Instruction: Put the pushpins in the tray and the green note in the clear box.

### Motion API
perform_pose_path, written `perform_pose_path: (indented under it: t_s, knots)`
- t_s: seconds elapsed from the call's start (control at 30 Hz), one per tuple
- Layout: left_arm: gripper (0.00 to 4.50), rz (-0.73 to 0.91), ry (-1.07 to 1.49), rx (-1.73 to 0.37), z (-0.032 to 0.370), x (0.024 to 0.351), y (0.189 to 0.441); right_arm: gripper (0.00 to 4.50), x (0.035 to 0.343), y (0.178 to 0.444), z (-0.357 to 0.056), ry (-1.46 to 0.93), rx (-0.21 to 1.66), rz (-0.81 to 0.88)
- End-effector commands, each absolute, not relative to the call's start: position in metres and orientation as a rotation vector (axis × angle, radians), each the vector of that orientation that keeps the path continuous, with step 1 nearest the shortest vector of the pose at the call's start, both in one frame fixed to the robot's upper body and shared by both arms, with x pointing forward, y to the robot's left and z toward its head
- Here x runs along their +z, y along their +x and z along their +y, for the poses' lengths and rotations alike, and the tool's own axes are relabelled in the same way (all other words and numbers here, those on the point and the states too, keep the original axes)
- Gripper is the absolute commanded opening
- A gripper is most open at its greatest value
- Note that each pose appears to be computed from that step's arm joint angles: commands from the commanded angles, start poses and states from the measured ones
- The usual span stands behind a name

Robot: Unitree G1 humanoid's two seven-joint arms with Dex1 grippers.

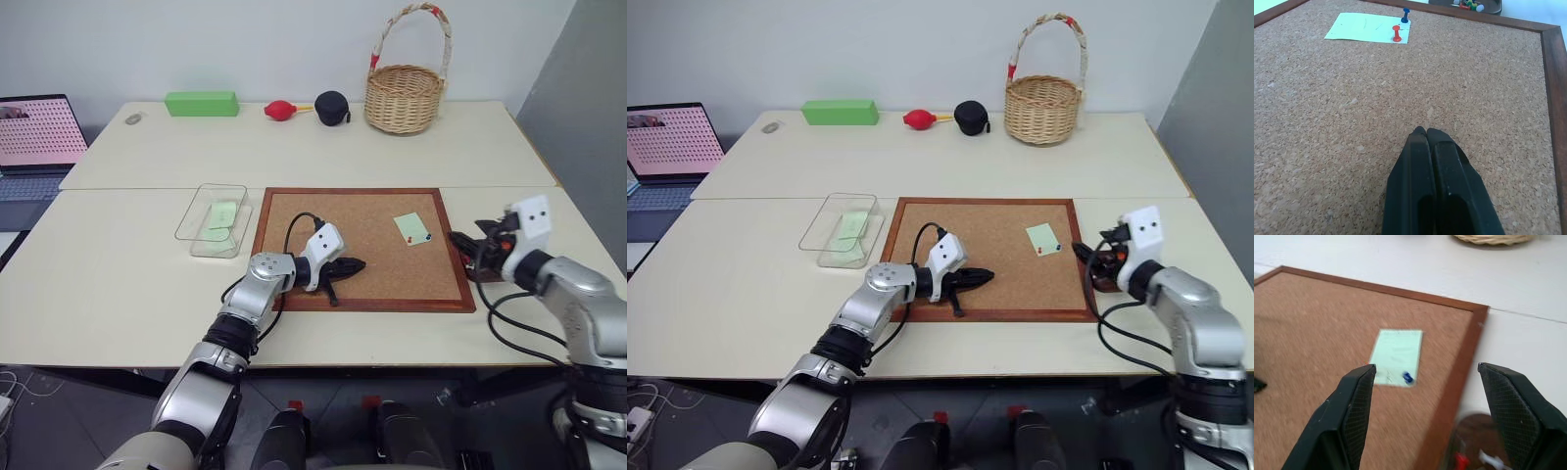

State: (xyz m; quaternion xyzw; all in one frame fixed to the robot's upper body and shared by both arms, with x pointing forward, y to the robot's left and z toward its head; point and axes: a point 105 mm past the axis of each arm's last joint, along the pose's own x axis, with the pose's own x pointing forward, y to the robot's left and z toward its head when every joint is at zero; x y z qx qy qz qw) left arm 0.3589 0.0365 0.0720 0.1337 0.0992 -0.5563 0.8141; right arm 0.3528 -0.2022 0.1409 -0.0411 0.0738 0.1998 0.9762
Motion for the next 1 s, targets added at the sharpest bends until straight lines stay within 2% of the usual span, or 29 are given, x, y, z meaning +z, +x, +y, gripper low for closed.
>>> perform_pose_path:
  t_s: [0.03,0.47,0.5,0.77,1.0]
  knots:
    - [0.00,0.341,0.304,-1.193,0.045,0.040,0.349,3.54,0.144,0.367,-0.190,-0.122,0.402,0.065]
    - [0.00,0.347,0.299,-1.177,0.050,0.039,0.346,3.54,0.111,0.383,-0.190,-0.170,0.366,0.070]
    - [0.00,0.348,0.298,-1.177,0.050,0.039,0.346,3.17,0.109,0.383,-0.189,-0.170,0.364,0.073]
    - [0.00,0.349,0.295,-1.180,0.048,0.039,0.345,1.70,0.104,0.383,-0.184,-0.168,0.381,0.086]
    - [0.00,0.355,0.294,-1.176,0.049,0.037,0.344,0.21,0.105,0.382,-0.181,-0.163,0.393,0.084]
